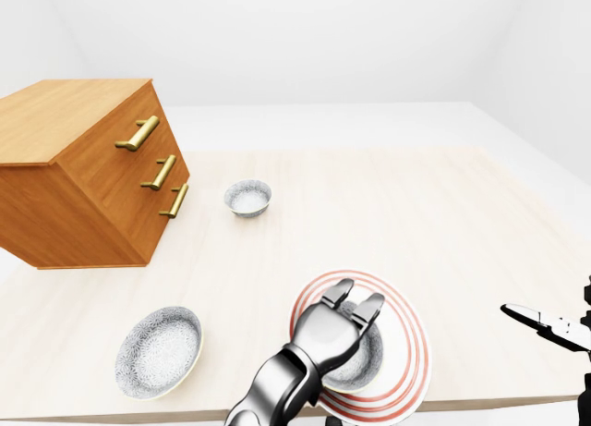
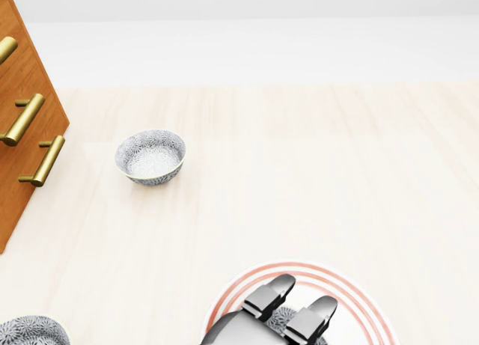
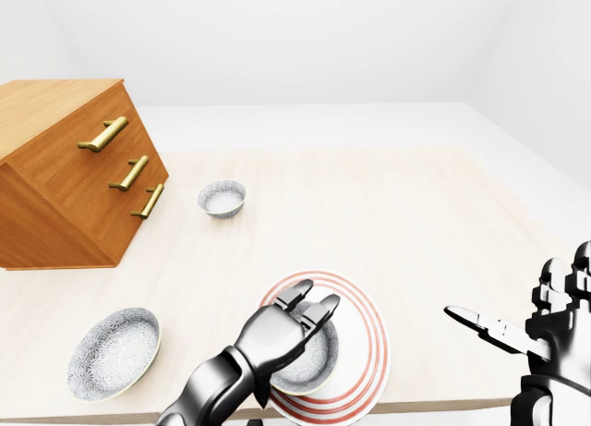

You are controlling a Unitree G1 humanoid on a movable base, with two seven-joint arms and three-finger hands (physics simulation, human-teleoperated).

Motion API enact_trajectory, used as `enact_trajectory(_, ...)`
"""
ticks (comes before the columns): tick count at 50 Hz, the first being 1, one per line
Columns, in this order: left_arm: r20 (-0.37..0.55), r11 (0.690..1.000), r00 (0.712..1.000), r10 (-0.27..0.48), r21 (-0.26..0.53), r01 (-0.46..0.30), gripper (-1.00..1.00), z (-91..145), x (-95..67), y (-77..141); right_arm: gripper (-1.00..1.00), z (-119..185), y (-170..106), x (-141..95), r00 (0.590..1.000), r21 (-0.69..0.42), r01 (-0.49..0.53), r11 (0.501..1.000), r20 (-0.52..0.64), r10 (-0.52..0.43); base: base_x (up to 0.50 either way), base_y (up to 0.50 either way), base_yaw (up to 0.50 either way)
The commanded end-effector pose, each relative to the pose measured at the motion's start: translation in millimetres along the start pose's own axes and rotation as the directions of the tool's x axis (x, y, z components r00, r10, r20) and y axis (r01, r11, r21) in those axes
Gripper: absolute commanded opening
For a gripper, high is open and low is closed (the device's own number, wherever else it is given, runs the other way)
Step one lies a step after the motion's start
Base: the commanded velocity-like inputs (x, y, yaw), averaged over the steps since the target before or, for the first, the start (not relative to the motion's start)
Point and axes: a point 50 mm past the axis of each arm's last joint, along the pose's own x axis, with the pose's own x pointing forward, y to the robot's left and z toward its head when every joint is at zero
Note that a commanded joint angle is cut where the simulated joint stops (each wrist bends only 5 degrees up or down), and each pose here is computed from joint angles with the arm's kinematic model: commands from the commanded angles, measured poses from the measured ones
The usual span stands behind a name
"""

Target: Put the bowl in the middle on the plate.

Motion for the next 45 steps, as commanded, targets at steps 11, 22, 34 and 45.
enact_trajectory(11,0.116,0.993,0.991,-0.061,-0.089,0.071,1.00,17.4,-11.1,2.7,1.00,-1.4,-0.1,1.0,1.000,-0.001,0.002,1.000,-0.005,-0.002,0.00,0.00,0.00)
enact_trajectory(22,0.172,0.996,0.985,-0.006,-0.091,0.022,1.00,25.3,-26.3,20.8,1.00,-1.1,-0.2,0.6,1.000,-0.006,0.001,1.000,-0.005,-0.001,0.00,0.00,0.00)
enact_trajectory(34,0.179,0.980,0.966,0.184,-0.113,-0.165,1.00,23.4,-69.7,54.7,1.00,-2.8,0.1,0.2,1.000,-0.008,0.000,1.000,-0.014,0.000,0.00,0.00,0.00)
enact_trajectory(45,0.099,0.963,0.969,0.227,-0.172,-0.209,1.00,3.0,-89.9,59.5,1.00,-4.5,-0.2,0.4,1.000,-0.008,0.001,1.000,-0.021,-0.001,0.00,0.00,0.00)
